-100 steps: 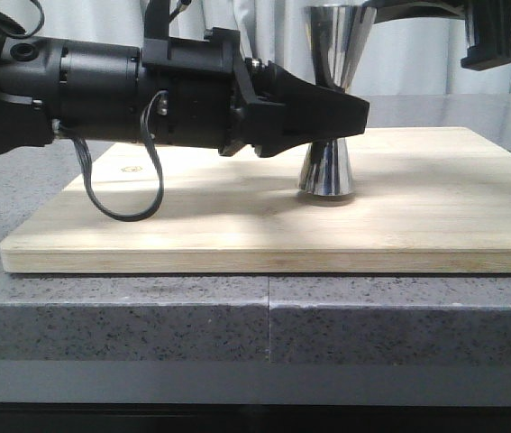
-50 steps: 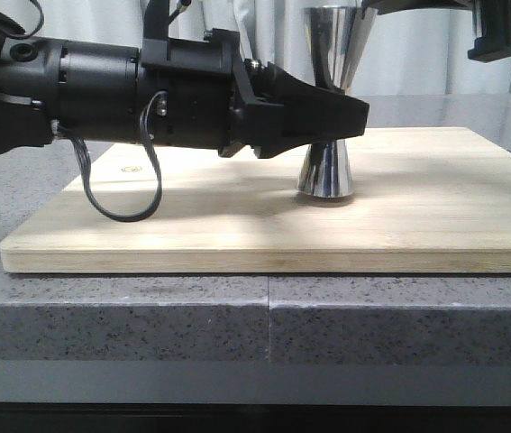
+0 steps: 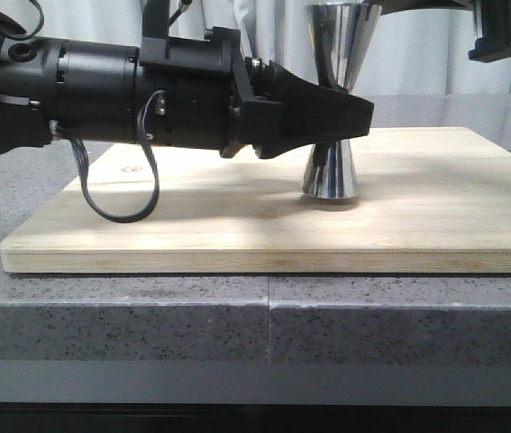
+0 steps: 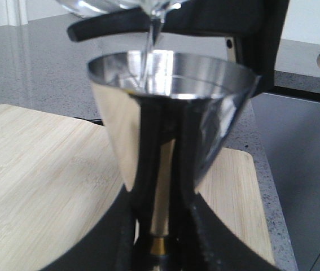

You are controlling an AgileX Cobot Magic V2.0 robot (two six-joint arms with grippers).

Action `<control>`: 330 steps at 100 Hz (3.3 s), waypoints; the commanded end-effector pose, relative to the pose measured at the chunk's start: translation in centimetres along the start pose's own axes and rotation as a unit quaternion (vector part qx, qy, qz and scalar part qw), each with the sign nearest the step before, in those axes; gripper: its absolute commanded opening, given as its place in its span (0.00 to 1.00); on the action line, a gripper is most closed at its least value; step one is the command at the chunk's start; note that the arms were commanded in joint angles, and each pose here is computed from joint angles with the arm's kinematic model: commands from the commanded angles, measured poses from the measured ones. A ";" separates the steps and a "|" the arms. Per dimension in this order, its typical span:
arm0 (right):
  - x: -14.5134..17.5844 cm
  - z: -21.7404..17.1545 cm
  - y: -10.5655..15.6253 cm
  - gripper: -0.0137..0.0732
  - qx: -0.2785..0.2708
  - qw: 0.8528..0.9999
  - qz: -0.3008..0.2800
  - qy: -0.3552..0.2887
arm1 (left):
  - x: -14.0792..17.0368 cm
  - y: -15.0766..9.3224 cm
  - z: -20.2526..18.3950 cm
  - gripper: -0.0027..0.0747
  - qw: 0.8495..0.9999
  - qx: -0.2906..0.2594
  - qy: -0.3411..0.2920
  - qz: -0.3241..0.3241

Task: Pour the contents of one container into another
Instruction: 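Tilt the glass cup with the right gripper, pouring into the jigger, then tilt the glass beaker upright with the right gripper, ending the pour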

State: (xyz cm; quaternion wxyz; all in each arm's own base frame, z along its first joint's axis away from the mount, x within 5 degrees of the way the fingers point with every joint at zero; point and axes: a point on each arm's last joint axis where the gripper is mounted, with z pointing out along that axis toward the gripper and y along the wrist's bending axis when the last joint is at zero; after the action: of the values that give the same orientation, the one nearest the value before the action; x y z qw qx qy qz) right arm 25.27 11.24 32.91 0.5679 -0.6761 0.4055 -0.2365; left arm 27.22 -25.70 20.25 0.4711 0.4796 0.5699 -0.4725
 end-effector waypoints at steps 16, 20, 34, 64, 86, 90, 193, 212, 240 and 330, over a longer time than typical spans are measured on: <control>-0.5 -1.0 -1.9 0.41 0.032 0.999 -0.018 -0.005 | -3.6 -0.6 -0.5 0.01 0.997 0.014 -0.070 0.019; -0.5 -1.0 -1.9 0.41 0.032 0.999 -0.018 -0.005 | -3.6 -0.6 -0.5 0.01 0.997 0.014 -0.070 0.019; -0.5 -1.0 -1.9 0.41 0.032 0.999 -0.020 -0.005 | -3.6 -0.6 -0.5 0.01 0.997 0.014 -0.070 0.019; -0.5 -1.0 -1.9 0.41 0.030 0.999 -0.025 -0.005 | -3.6 -0.6 -0.5 0.01 0.997 0.013 -0.069 0.019; -0.5 -1.0 -1.8 0.41 0.028 0.999 -0.032 -0.004 | -3.6 -0.6 -0.5 0.01 0.997 0.013 -0.069 0.019; -0.5 -1.0 -1.8 0.41 0.028 0.999 -0.032 -0.004 | -3.6 -0.6 -0.5 0.01 0.997 0.013 -0.069 0.019; -0.5 -1.0 -1.7 0.41 0.020 0.998 -0.054 -0.004 | -3.5 -0.7 -0.5 0.01 0.998 0.018 -0.064 0.022; -0.5 -1.0 -1.7 0.41 0.019 0.998 -0.060 -0.004 | -3.5 -0.7 -0.5 0.01 0.998 0.018 -0.064 0.022; -0.5 -1.0 -1.6 0.41 0.018 0.998 -0.063 -0.004 | -3.5 -0.7 -0.5 0.01 0.998 0.018 -0.064 0.022; -0.8 -1.0 -1.7 0.41 0.021 0.999 -0.008 -0.022 | -3.5 -0.7 -0.5 0.01 0.998 0.018 -0.064 0.022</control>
State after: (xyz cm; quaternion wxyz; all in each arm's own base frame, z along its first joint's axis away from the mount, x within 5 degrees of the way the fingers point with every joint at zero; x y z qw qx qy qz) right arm 25.09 11.34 32.61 0.5505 -0.7017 0.3815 -0.2428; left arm 27.11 -25.69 20.17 0.4667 0.4860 0.5686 -0.4719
